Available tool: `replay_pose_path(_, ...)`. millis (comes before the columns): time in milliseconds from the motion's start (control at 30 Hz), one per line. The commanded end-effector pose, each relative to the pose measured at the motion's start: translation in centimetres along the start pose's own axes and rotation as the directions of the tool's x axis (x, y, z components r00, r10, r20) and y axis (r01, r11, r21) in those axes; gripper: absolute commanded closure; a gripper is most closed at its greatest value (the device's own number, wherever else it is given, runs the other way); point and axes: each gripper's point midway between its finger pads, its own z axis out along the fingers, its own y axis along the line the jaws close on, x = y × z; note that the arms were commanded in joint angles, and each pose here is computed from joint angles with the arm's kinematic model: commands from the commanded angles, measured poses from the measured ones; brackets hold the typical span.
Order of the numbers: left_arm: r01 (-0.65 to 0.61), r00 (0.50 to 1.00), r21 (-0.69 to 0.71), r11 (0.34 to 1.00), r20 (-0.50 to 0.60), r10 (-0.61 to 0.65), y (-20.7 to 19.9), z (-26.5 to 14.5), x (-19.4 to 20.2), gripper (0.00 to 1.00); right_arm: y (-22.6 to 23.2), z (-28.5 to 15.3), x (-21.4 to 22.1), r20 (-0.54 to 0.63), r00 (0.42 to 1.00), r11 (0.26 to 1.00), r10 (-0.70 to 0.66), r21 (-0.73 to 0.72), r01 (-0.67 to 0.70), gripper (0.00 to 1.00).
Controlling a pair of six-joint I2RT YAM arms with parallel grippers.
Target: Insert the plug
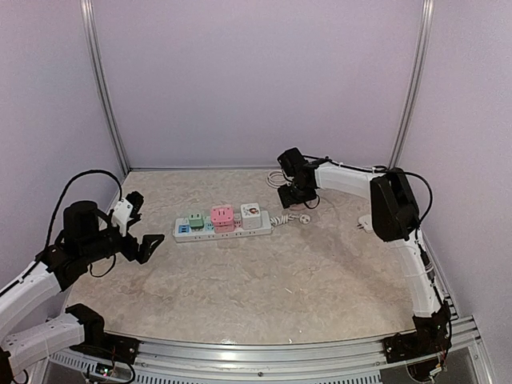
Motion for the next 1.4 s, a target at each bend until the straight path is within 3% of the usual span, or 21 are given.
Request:
replay_pose_path(0, -0.017, 1.000, -0.003, 1.000, 0.017, 0.017, 0.1, 0.0, 0.0, 0.02, -1.9, -0.2, 11.1, -0.295, 0.955, 0.999, -0.016, 0.034, 0.028, 0.33)
replay_pose_path(167, -0.017, 1.000, -0.003, 1.000, 0.018, 0.017, 0.0, 0.0, 0.1, 0.03, -3.8, -3.9, 17.5, -0.357, 0.933, 0.998, 0.047, 0.051, -0.031, 0.36)
replay_pose_path(300, -0.019, 1.000, 0.003, 1.000, 0.018, 0.019, -0.1, 0.0, 0.2, 0.03, -4.7, -6.8, 19.0, -0.337, 0.939, 0.998, 0.060, 0.034, -0.052, 0.34)
replay_pose_path(367, -0.020, 1.000, 0.011, 1.000, 0.023, 0.020, -0.2, 0.1, 0.2, 0.03, -4.5, -7.9, 17.1, -0.296, 0.955, 1.000, 0.025, -0.002, -0.027, 0.32)
replay_pose_path(533, -0.017, 0.999, 0.011, 1.000, 0.038, 0.017, -0.3, 0.2, 0.1, 0.03, -4.0, -8.4, 7.9, -0.136, 0.991, 0.999, 0.002, -0.038, -0.007, 0.23)
replay_pose_path(700, -0.022, 0.999, 0.005, 1.000, 0.046, 0.021, -0.1, 0.2, -0.3, 0.03, -2.1, -3.4, -0.1, -0.051, 0.996, 0.994, 0.069, -0.085, -0.073, 0.24)
replay_pose_path(800, -0.027, 0.998, 0.001, 1.000, 0.050, 0.027, 0.1, 0.3, -0.6, 0.03, -1.4, -1.3, -5.4, 0.059, 0.987, 0.982, 0.152, -0.117, -0.145, 0.25)
replay_pose_path(967, -0.022, 0.999, -0.001, 1.000, 0.039, 0.022, 0.1, 0.3, -0.5, 0.03, -2.7, 2.5, -8.5, 0.204, 0.931, 0.951, 0.302, -0.134, -0.279, 0.27)
replay_pose_path(1067, -0.013, 0.999, 0.002, 1.000, 0.033, 0.013, 0.1, 0.3, -0.2, 0.03, -3.0, 3.5, -9.4, 0.256, 0.915, 0.949, 0.313, -0.129, -0.288, 0.28)
replay_pose_path(1200, -0.010, 0.999, 0.003, 1.000, 0.039, 0.010, 0.0, 0.3, -0.2, 0.04, -4.0, 3.9, -8.5, 0.223, 0.924, 0.951, 0.310, -0.064, -0.303, 0.29)
replay_pose_path(1367, -0.024, 0.997, -0.010, 1.000, 0.069, 0.024, 0.2, 0.3, -0.9, 0.03, -3.2, 5.2, -2.4, -0.003, 0.970, 0.970, 0.242, -0.027, -0.242, 0.33)
